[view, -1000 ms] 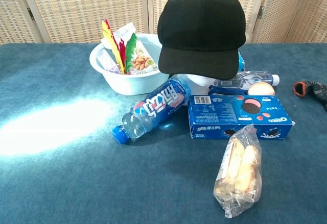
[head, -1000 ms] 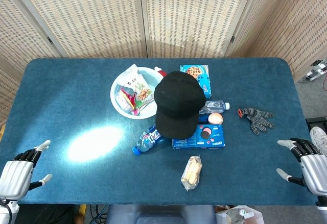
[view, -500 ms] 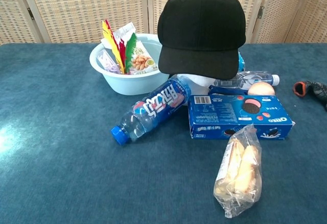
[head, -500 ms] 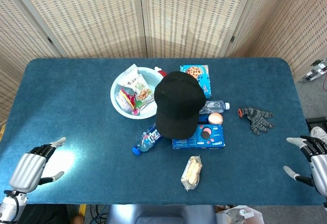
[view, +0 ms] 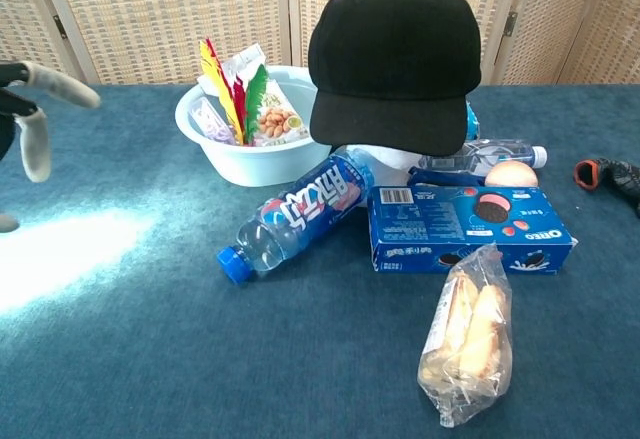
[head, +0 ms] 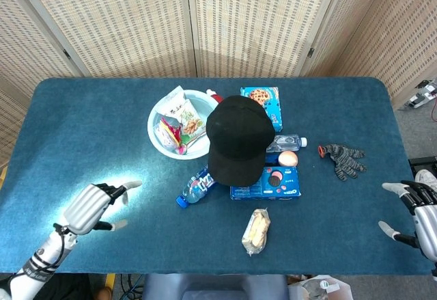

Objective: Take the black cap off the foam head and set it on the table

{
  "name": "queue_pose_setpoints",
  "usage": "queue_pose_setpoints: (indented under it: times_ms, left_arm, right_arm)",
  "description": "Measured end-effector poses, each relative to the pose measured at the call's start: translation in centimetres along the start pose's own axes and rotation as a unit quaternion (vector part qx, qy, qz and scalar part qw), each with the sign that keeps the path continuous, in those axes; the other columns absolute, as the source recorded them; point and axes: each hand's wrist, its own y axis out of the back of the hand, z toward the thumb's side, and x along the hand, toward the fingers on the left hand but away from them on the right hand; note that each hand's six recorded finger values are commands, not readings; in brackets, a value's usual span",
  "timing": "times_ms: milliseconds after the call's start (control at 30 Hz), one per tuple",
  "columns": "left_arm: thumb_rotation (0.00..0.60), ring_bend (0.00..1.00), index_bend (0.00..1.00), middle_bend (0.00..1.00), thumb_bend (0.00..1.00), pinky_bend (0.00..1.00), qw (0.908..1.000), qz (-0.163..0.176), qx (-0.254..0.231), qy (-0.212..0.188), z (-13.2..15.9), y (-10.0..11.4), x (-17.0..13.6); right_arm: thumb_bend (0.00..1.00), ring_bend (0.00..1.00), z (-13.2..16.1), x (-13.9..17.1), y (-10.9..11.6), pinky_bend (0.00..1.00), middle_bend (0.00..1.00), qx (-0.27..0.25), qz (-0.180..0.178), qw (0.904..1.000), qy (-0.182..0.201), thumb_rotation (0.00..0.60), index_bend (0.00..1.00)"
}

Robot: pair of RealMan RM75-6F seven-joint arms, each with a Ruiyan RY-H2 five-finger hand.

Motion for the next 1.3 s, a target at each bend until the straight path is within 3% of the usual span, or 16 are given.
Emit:
queue_pose_setpoints:
  times_ms: [133, 367, 600, 800, 1300]
  left_arm:
    - [0.6, 0.91, 0.32, 0.89, 0.0, 1.0, 0.9986, 0.0, -0.011, -0.052, 1.6, -0.9, 2.8]
    - [0.6, 0.97, 0.35, 0.95, 0.0, 1.0, 0.9937, 0.006, -0.017, -0.111, 4.3, -2.5, 6.5]
    - [0.6, 0.99, 0.39, 0.97, 0.0, 1.0, 0.9876, 0.05, -0.014, -0.148, 6.4, -3.7, 10.0]
    - [0.6, 1.0, 0.41, 0.98, 0.0, 1.0, 0.9833, 0.079, -0.002, -0.164, 7.8, -4.6, 12.9]
    - [0.6, 1.0, 0.43, 0.99, 0.0, 1.0, 0.9817, 0.096, 0.022, -0.163, 9.3, -6.4, 17.7]
  right_arm:
    - [0.14, 0.19, -0.1, 0.1, -0.1, 0.21, 0.31, 0.0, 0.001, 1.0, -0.003, 0.6, 0.28]
    - [0.14, 0.19, -0.2, 0.0, -0.5, 0.21, 0.31, -0.002, 0.007, 1.0, -0.004, 0.6, 0.28]
    - [0.14, 0.19, -0.2, 0.0, -0.8, 0.21, 0.31, -0.001, 0.012, 0.9999, -0.005, 0.6, 0.28]
    - [0.14, 0.19, -0.3, 0.0, -0.9, 0.21, 0.31, 0.0, 0.015, 0.9999, -0.007, 0.6, 0.28]
    - [0.14, 0.19, -1.0, 0.0, -0.8, 0.21, 0.31, 0.0, 0.015, 0.9997, -0.017, 0.6, 0.28]
